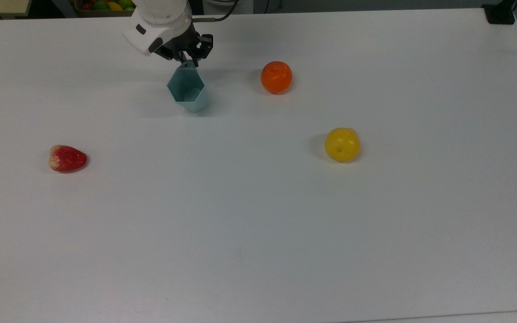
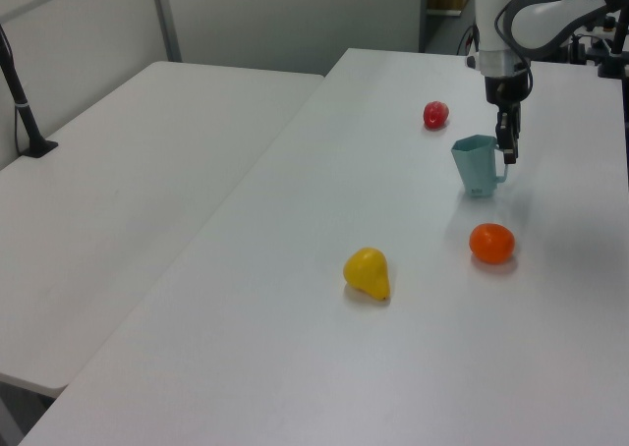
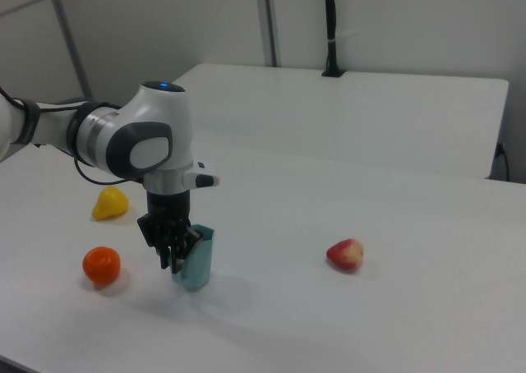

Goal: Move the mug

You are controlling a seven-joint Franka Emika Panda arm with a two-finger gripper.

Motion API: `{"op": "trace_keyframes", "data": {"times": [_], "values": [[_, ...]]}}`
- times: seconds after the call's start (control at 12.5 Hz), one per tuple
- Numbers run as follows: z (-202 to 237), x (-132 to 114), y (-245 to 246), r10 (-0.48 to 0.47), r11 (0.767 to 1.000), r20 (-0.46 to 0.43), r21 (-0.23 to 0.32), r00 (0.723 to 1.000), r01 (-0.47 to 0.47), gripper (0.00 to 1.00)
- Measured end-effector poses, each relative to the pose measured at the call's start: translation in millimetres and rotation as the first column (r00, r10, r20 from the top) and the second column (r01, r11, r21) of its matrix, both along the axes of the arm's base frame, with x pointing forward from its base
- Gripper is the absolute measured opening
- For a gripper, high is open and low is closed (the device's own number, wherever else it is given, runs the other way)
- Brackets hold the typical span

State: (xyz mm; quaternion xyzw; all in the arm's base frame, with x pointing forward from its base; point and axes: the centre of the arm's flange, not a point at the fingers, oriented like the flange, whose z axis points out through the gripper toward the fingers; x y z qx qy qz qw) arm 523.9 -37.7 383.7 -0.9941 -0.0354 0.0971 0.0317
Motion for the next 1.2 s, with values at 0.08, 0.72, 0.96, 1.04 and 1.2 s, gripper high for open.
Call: {"op": "trace_keyframes", "data": {"times": [0.08,0.72,0.96,1.04,1.2], "values": [[0,0,0,0.005,1.0,-0.001,-0.007,1.0,-0.005,0.26],[20,-2,-6,0.021,0.999,-0.041,-0.044,0.999,-0.023,1.0],[108,-1,-47,-0.051,0.997,-0.023,-0.051,0.998,0.05,1.0],[131,1,-64,-0.082,0.995,0.019,-0.058,0.996,0.083,1.0],[169,3,-98,-0.166,0.983,0.098,-0.068,0.981,0.173,1.0]]}}
